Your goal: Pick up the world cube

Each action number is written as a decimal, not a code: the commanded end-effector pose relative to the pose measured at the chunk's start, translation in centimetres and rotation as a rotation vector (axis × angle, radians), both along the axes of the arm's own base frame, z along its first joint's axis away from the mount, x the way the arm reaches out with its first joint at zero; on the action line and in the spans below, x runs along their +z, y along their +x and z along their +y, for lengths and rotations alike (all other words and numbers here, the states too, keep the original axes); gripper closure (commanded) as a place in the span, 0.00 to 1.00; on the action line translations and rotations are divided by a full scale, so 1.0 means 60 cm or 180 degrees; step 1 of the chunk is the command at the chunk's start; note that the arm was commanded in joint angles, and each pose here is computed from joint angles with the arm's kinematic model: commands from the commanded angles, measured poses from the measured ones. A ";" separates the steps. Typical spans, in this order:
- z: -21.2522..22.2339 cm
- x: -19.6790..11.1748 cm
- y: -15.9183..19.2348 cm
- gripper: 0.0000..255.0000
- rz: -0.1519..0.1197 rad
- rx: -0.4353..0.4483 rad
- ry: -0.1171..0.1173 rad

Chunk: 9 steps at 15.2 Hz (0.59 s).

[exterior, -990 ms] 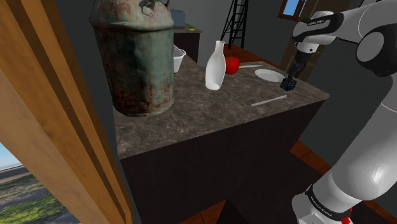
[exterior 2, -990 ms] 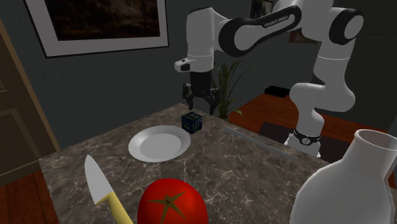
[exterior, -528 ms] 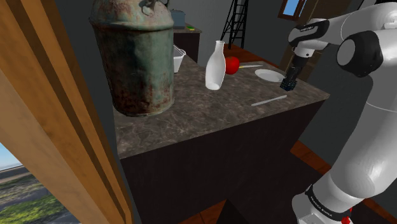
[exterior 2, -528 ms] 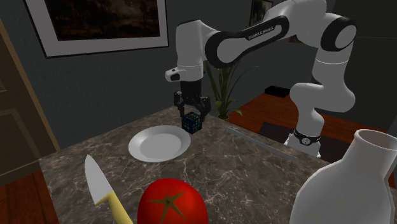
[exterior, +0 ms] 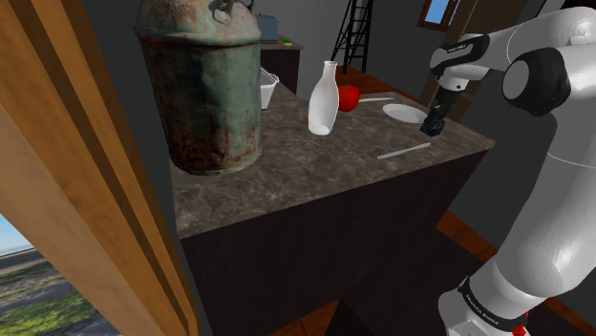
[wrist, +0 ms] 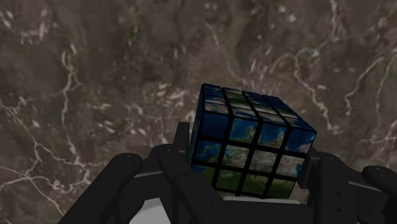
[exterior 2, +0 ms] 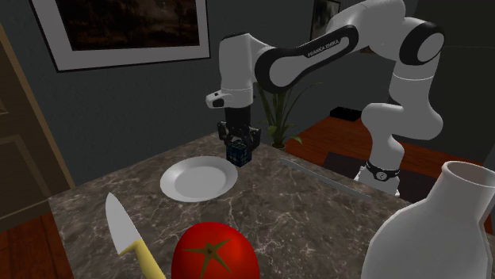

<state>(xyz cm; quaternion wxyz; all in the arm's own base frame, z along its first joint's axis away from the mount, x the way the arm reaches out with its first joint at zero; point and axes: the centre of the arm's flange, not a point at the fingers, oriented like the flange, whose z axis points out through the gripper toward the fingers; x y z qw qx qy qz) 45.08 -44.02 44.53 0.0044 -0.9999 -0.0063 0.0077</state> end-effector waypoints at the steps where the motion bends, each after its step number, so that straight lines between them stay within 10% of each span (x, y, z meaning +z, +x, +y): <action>1: -0.001 -0.001 -0.001 1.00 0.0003 -0.0003 0.0000; 9: -0.001 0.026 -0.001 1.00 0.0003 -0.0003 0.0000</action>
